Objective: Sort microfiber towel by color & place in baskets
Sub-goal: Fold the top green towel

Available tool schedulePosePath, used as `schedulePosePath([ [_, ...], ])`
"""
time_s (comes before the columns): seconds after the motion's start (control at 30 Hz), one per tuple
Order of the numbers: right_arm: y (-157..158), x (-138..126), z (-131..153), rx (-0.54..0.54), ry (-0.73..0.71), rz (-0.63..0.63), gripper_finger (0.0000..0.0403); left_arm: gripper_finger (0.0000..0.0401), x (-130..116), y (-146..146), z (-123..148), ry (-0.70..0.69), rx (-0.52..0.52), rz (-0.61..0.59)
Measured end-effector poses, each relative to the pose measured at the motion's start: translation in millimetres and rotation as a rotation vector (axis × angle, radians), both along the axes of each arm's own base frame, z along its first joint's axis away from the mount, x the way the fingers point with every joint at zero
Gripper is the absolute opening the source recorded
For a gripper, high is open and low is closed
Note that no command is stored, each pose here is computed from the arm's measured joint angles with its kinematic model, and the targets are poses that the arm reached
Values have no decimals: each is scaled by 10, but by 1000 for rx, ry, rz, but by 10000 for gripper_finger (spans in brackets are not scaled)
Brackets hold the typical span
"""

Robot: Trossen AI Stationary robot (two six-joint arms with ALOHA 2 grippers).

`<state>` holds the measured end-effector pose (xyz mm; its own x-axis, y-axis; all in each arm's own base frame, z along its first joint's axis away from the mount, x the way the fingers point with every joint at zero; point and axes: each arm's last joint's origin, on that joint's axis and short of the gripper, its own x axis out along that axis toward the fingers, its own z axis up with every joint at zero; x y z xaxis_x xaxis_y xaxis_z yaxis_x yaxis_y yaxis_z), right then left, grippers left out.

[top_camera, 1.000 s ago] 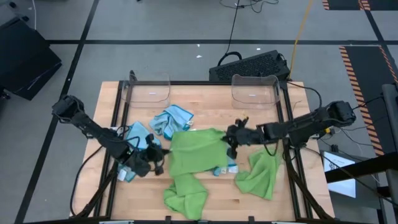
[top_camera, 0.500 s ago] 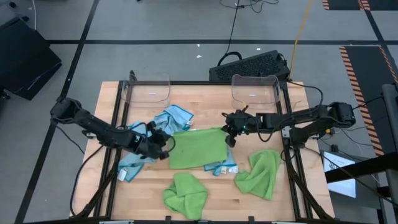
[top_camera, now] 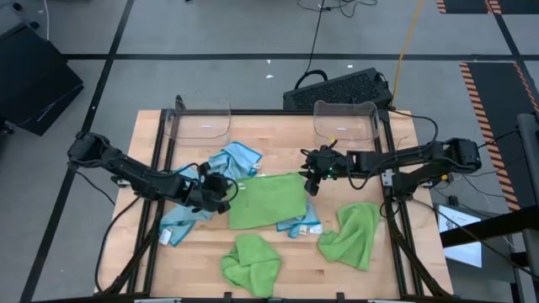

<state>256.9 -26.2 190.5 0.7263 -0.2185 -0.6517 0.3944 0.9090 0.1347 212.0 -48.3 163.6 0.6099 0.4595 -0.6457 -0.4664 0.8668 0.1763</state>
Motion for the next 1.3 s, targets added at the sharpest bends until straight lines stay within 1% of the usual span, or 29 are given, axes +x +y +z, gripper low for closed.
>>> schedulePosePath([
  [0.13, 23, 3, -1, 21, -2, 28, 148, 145, 0, 1, 2, -9, -6, 12],
  [0.2, 64, 7, -3, 43, -2, 67, 155, 161, -9, -4, 27, -25, -22, 13],
  [0.3, 157, 11, -5, 59, 0, 121, 157, 174, -25, -43, 76, -54, -75, -15],
  [0.43, 308, 14, -6, 54, 2, 168, 156, 174, -82, -135, 168, -108, -116, -55],
  [0.57, 442, 9, -3, 52, -4, 179, 156, 160, -119, -275, 210, -142, -136, -123],
  [0.8, 733, -33, 2, 38, -23, 143, 155, 135, -189, -527, 117, -113, -166, -203],
  [0.93, 928, -81, 7, 30, -44, 128, 155, 129, -213, -713, 55, -111, -167, -287],
  [1.1, 1154, -155, 19, 31, -80, 114, 155, 140, -220, -941, -35, -125, -159, -394],
  [1.3, 1347, -211, 60, 41, -153, 106, 155, 173, -213, -1148, -265, -98, -142, -462],
])
